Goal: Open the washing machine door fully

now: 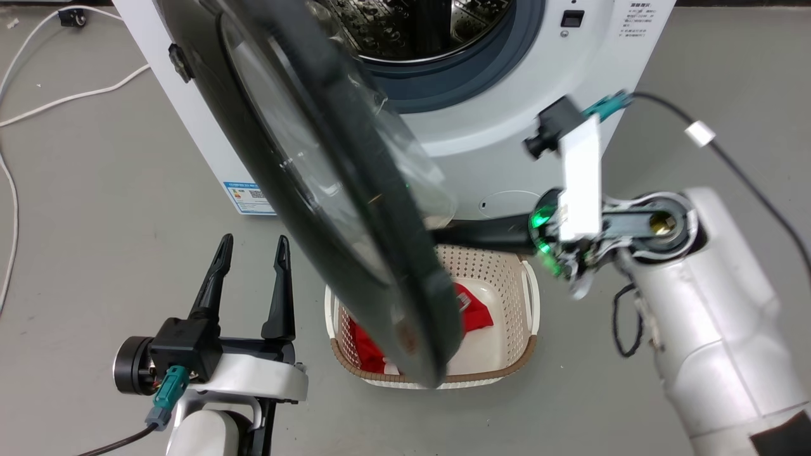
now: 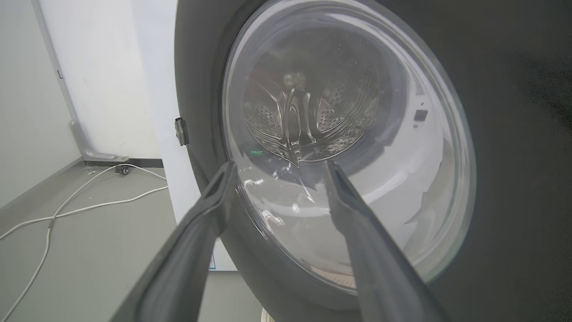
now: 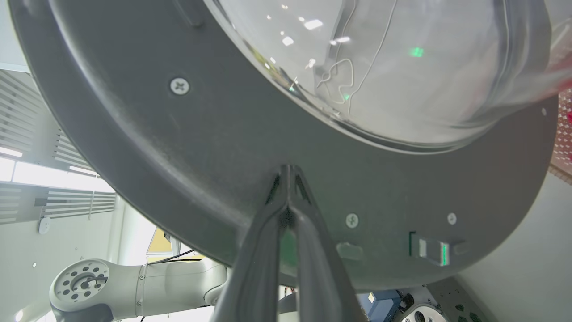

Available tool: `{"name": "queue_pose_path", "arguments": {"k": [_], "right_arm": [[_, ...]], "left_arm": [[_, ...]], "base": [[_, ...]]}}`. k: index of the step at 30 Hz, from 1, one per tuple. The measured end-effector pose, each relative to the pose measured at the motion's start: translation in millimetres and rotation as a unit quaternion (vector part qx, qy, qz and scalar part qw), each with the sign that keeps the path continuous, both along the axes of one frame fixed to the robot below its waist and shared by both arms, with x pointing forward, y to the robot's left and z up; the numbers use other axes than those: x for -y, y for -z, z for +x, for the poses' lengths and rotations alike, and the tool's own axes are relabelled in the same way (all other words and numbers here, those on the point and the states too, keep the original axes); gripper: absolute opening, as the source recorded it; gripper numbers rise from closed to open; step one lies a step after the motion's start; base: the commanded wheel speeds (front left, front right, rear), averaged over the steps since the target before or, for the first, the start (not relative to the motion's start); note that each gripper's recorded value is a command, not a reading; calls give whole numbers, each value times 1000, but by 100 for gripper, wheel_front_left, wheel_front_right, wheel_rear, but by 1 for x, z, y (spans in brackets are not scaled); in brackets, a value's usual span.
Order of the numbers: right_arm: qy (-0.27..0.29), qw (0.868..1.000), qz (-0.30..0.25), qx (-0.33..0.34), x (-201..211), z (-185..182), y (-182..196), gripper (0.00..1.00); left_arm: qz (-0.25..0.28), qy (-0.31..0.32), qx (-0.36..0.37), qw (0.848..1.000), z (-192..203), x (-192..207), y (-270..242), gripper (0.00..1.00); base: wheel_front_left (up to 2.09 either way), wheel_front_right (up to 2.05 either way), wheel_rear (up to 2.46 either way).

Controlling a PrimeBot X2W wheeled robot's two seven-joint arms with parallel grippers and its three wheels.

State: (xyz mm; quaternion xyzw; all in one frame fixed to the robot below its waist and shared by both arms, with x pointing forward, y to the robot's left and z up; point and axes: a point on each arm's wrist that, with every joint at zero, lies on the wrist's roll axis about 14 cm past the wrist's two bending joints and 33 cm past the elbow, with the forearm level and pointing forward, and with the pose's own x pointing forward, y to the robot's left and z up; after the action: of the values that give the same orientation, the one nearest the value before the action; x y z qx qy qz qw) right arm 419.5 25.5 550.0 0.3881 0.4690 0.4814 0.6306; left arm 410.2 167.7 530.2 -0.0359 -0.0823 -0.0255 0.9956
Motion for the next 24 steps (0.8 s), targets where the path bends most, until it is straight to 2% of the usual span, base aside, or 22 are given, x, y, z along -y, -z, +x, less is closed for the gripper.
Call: {"name": "queue_pose_path", "arguments": {"k": [4, 8, 11, 13, 17, 21, 24], "right_arm": [[-21, 1000, 17, 2, -16, -17, -2, 0], [-8, 1000, 19, 21, -22, -21, -5, 0], [24, 999, 29, 31, -20, -20, -8, 0], [78, 995, 46, 48, -13, -9, -17, 0], [202, 972, 78, 92, 15, 14, -36, 0], [300, 942, 112, 104, 50, 17, -44, 0], [374, 914, 108, 116, 84, 16, -36, 0]], "left_arm": [[1, 2, 1, 1000, -1, 1, -1, 100], [0, 4, 0, 1000, -3, 2, -1, 100], [0, 5, 0, 1000, -5, 3, 0, 100], [-1, 7, 2, 1000, -6, 4, -2, 100], [-4, 9, 5, 1000, -10, 5, -5, 100], [-6, 9, 15, 1000, -14, 5, -12, 100], [-5, 10, 15, 1000, -18, 6, -12, 100]], "base": [[0, 0, 0], [0, 0, 0], [0, 0, 0], [0, 0, 0], [0, 0, 0], [0, 0, 0], [0, 0, 0]]}}
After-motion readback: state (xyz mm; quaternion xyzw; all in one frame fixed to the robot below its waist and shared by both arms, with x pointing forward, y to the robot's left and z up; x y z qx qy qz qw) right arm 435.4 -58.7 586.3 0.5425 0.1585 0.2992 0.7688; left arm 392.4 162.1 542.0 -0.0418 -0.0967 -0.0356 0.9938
